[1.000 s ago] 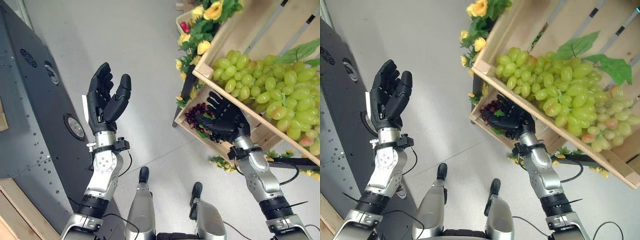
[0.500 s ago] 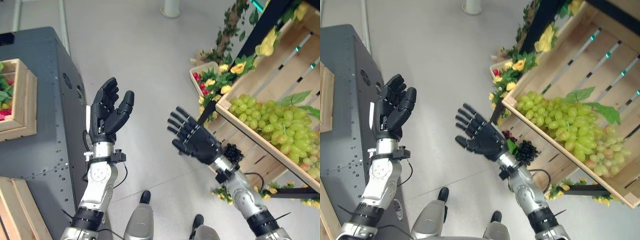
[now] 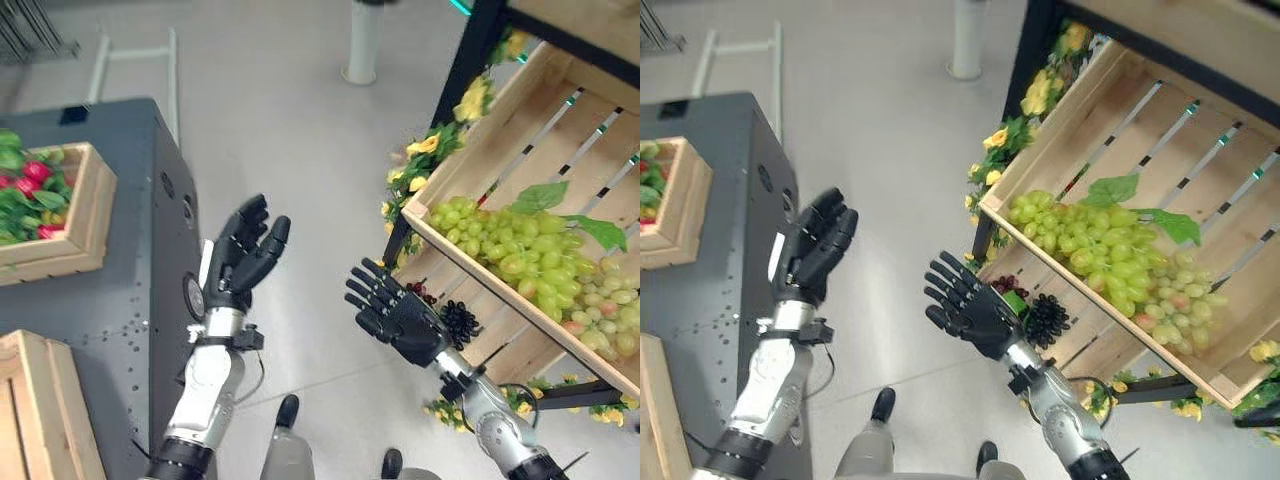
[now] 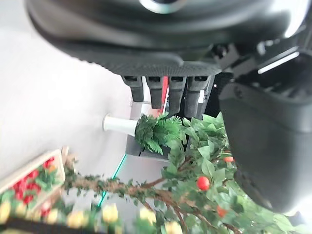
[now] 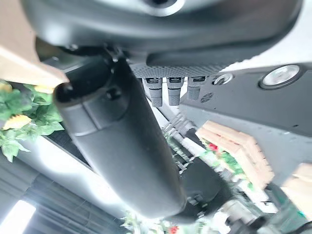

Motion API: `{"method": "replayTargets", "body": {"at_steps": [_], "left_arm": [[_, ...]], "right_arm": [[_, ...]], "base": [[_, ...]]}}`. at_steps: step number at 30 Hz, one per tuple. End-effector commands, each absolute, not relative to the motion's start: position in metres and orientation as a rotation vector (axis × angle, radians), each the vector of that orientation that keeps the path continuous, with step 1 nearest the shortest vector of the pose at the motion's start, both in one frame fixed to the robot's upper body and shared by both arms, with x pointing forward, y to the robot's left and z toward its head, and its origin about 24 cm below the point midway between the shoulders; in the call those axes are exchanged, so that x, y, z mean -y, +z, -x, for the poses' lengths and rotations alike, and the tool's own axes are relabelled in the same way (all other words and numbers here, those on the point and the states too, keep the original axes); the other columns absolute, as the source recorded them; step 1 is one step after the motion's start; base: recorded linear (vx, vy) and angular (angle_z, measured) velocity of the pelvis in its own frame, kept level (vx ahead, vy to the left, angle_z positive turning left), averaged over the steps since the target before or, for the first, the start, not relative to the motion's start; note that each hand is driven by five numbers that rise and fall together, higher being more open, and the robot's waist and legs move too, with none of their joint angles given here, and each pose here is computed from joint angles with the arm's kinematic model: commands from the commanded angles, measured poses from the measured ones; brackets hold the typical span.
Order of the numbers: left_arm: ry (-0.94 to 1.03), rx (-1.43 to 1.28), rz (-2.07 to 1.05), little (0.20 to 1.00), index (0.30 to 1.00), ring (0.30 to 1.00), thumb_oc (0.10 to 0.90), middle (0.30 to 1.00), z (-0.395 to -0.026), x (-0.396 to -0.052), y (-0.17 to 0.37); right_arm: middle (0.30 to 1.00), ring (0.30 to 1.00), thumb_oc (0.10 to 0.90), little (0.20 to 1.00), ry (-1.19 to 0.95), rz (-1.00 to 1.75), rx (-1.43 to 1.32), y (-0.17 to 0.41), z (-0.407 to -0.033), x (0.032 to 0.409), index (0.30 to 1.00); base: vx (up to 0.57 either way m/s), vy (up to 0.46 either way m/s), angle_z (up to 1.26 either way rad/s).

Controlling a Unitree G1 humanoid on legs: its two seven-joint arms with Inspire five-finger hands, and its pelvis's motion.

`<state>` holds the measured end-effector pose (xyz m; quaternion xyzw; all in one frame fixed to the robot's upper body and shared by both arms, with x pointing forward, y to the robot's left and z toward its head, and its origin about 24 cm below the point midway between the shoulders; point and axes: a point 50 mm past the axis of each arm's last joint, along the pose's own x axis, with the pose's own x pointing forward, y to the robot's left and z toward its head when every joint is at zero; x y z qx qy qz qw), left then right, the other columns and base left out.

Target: Pick up the fruits from the basket on one side to the basket on the other side

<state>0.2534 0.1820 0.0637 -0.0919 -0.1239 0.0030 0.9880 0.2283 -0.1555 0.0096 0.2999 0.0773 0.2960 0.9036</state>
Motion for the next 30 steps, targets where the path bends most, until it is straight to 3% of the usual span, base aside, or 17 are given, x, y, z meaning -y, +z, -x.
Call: {"method": "replayTargets", "body": {"at_steps": [1,13,30], "left_arm": [[-0.045,0.538,0.179,0.900,0.900,0.900,0.800,0.900,-0.264,-0.191,0.118],[-0.057,0.509,0.199,0.900,0.900,0.900,0.800,0.900,-0.256,-0.191,0.117],[-0.170,0.497,0.195,0.900,0.900,0.900,0.800,0.900,-0.253,-0.184,0.116]], "right_arm": [[0.900,0.900,0.800,0.900,0.683,-0.634,0.015,0.043,-0.248,0.134,0.900],[0.900,0.900,0.800,0.900,0.692,-0.614,-0.099,0.021,-0.226,0.152,0.900],[0.900,0.900,0.800,0.900,0.549,-0.665,-0.008,0.028,-0.233,0.159,0.900]], "base": [[-0.19,-0.248,0.22],[-0.09,-0.011,0.50],[-0.12,0.297,0.26]]}}
